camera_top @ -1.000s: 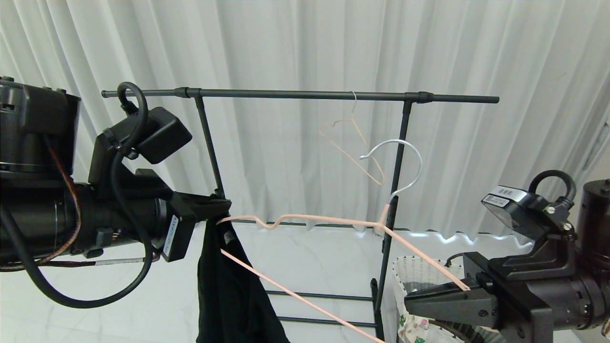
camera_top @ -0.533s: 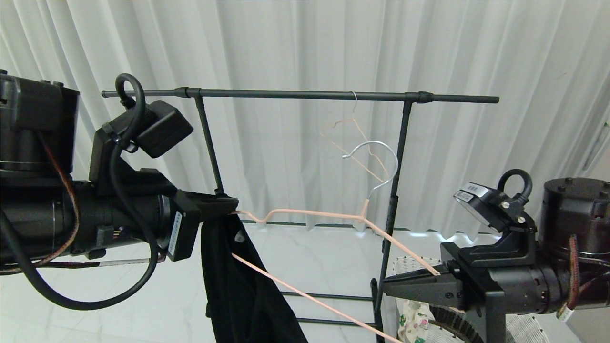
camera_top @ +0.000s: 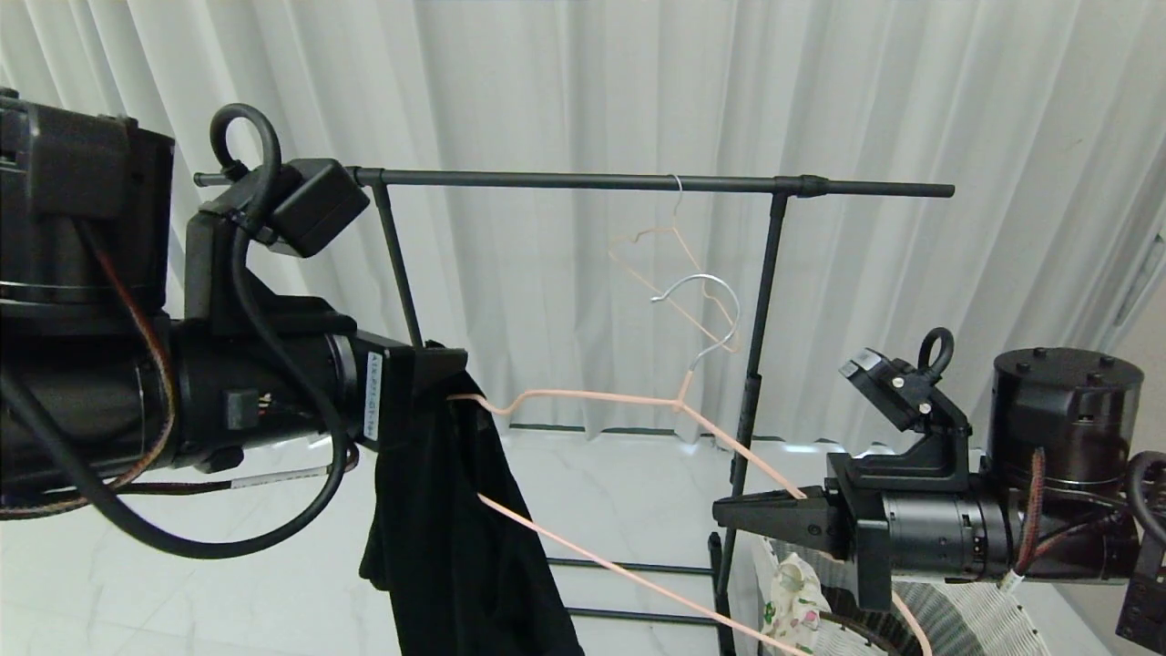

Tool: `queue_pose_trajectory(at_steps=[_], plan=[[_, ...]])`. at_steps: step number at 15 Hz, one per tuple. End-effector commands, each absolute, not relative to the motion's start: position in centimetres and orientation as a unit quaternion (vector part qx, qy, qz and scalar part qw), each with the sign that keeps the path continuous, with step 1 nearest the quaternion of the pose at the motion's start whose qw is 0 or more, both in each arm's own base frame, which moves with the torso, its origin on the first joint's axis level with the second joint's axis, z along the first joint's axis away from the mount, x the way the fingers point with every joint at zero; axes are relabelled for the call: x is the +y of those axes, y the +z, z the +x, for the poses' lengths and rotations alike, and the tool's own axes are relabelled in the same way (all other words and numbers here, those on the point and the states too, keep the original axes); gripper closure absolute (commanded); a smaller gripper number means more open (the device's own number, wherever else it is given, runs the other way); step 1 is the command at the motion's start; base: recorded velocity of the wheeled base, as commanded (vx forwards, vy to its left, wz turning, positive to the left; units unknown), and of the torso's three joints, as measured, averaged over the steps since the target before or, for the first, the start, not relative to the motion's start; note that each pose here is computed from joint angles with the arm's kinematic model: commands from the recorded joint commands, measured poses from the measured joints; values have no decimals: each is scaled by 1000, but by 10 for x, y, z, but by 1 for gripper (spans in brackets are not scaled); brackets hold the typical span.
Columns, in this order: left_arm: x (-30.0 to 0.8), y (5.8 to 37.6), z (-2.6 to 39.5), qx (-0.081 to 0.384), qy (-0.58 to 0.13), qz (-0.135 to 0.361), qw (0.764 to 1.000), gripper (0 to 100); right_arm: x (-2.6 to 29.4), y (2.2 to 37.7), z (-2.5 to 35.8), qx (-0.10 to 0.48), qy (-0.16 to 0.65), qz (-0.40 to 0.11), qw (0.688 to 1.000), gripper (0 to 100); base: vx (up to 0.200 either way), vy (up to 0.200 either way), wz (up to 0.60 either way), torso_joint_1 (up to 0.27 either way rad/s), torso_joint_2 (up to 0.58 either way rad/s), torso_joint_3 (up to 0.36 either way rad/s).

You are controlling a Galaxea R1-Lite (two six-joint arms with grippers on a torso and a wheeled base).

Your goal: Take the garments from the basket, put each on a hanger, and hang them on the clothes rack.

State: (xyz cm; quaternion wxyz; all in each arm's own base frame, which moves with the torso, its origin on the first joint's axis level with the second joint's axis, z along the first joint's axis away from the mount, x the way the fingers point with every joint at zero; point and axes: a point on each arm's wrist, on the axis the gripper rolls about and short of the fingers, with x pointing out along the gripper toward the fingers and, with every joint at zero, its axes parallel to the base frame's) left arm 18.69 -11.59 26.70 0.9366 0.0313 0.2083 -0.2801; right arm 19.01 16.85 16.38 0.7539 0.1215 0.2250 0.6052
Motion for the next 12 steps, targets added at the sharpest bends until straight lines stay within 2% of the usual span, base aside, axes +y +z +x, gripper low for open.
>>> queue_pose_trajectory(at_steps=[1,4,8,12], plan=[[-122,263,197,209,-271,22,939,100,162,173,188,212,592,131,766,100,0,0,0,0,0,0],[-134,264,201,195,-272,4,942,100,162,182,189,201,572,147,782,100,0,0,0,0,0,0],[-163,268,197,202,-282,-31,937,100,183,187,192,197,595,142,766,100,0,0,0,0,0,0],[-177,277,200,195,-292,-51,935,100,199,187,192,199,611,138,753,100,0,0,0,0,0,0]])
